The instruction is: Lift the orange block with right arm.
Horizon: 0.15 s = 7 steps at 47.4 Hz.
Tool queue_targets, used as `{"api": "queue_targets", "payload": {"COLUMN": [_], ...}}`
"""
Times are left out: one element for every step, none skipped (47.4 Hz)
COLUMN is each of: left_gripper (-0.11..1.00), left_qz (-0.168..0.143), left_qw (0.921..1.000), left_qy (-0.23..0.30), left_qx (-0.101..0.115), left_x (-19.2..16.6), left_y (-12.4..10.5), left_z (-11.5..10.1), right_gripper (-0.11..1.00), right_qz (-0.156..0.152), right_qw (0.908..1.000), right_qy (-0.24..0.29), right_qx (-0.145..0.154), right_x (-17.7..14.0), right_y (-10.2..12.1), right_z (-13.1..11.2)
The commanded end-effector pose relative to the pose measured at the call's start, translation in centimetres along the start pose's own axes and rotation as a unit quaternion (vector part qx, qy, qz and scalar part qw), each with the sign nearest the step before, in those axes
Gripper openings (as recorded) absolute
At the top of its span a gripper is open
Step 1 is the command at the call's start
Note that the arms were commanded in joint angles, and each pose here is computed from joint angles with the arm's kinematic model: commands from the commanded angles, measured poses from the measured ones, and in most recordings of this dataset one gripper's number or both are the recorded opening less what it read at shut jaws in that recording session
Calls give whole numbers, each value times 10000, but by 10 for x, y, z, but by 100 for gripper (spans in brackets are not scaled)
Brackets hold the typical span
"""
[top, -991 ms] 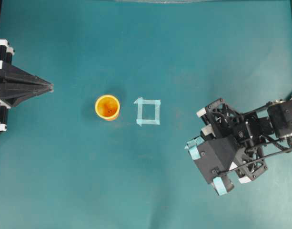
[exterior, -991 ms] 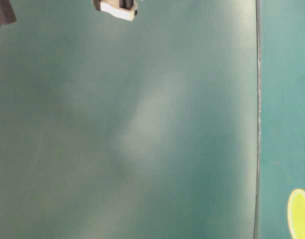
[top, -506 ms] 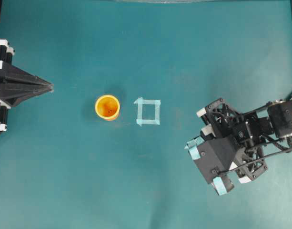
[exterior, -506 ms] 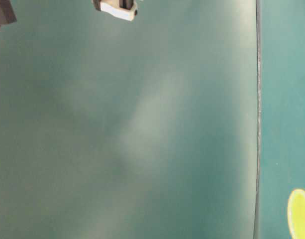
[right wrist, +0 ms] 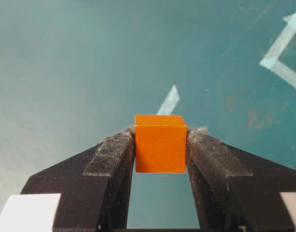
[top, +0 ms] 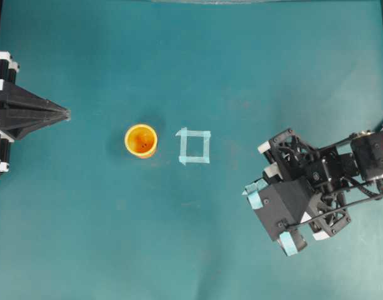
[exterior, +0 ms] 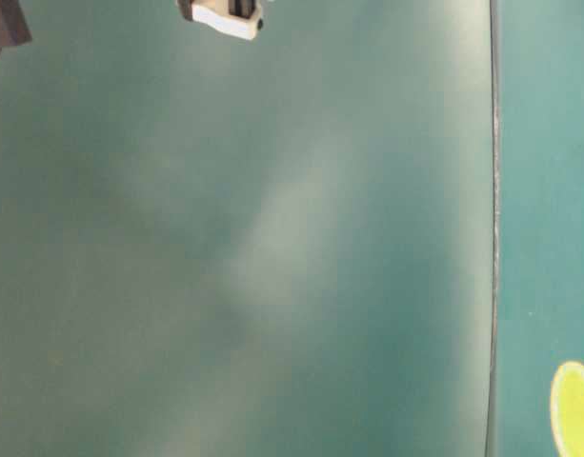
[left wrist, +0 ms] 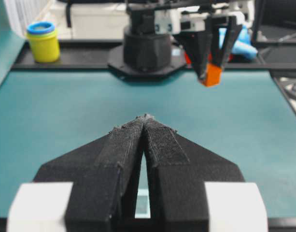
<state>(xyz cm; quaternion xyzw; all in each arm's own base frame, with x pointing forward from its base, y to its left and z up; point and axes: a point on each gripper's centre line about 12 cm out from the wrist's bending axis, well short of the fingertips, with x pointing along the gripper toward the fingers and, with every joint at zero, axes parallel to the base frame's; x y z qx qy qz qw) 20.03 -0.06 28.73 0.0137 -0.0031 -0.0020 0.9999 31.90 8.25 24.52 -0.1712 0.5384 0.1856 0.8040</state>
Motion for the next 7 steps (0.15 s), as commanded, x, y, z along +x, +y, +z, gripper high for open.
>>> {"api": "queue_targets", "payload": {"left_gripper": [2, 2, 2, 2, 2, 2, 2], "left_qz": [2, 2, 2, 2, 2, 2, -6], "left_qw": [9999, 9999, 9999, 9999, 9999, 9999, 9999], "left_qy": [-130, -130, -138, -130, -130, -130, -138], "left_qx": [15, 15, 15, 15, 15, 15, 15], "left_x": [3, 3, 3, 3, 3, 3, 3], "left_y": [0, 0, 0, 0, 0, 0, 0], "left_z": [11, 11, 11, 11, 11, 11, 12], "right_gripper": [41, 41, 41, 41, 41, 41, 41], "right_qz": [-83, -83, -83, -83, -83, -81, -86], "right_qw": [9995, 9995, 9995, 9996, 9995, 9996, 9995], "right_qy": [-288, -288, -288, -288, -288, -280, -287], "right_qx": [23, 23, 23, 15, 23, 15, 30], "right_x": [-17, -17, -17, -17, -17, -16, -17], "right_y": [-3, -3, -3, -3, -3, -3, -3], "right_z": [9, 9, 9, 9, 9, 9, 9]}}
